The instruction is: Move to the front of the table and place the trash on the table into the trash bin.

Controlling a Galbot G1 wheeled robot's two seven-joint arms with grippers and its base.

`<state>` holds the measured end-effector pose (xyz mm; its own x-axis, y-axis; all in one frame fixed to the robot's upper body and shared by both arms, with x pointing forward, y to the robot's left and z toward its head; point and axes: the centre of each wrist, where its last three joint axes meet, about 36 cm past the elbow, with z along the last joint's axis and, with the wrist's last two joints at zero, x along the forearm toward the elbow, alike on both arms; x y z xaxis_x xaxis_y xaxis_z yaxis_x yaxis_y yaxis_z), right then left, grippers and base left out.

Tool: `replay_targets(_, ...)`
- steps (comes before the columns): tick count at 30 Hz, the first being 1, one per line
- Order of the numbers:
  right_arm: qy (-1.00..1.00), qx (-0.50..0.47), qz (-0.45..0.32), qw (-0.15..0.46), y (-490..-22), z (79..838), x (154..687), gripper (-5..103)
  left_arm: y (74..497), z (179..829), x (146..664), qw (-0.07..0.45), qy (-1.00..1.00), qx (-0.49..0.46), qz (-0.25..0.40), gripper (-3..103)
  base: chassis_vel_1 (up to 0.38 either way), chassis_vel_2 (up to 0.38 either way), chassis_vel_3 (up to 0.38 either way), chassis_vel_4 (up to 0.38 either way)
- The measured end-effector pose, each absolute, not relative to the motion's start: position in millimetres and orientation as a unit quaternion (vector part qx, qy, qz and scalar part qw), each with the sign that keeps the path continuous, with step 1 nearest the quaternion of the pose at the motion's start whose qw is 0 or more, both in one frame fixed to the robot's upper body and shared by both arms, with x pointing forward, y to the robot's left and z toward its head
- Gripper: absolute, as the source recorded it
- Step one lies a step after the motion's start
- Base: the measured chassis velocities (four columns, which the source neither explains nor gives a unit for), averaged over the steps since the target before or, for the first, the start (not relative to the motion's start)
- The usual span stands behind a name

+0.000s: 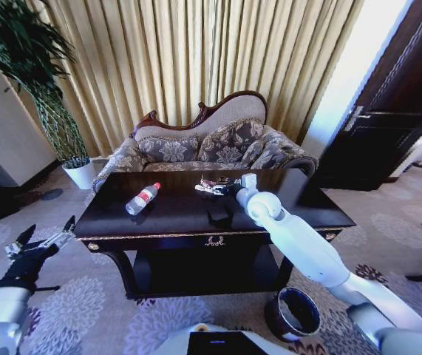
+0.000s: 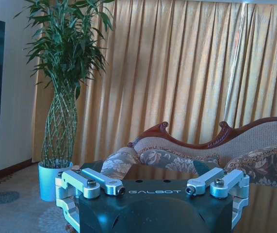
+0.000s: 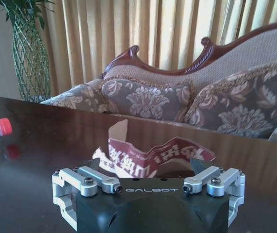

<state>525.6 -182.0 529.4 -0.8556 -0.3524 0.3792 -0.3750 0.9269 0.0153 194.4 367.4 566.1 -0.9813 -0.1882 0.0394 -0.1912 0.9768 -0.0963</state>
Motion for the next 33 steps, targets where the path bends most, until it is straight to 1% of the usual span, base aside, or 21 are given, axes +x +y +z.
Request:
replay_targets(4,-0.962,0.188,0.017,0.199,-170.9,523.8,537.4,100,368.0,566.0,193.2,0.016,-0.994,0.098,0.05,100,0.0,0.0,0.0,0.0)
replay_targets(12,-0.961,0.182,0.015,0.208,-163.2,514.9,545.3,100,369.8,567.8,192.7,0.014,-0.994,0.099,0.049,100,0.0,0.0,0.0,0.0)
replay_targets(33,-0.959,0.192,0.004,0.207,-135.0,505.7,565.6,100,372.1,568.8,189.9,0.011,-0.993,0.108,0.048,100,0.0,0.0,0.0,0.0)
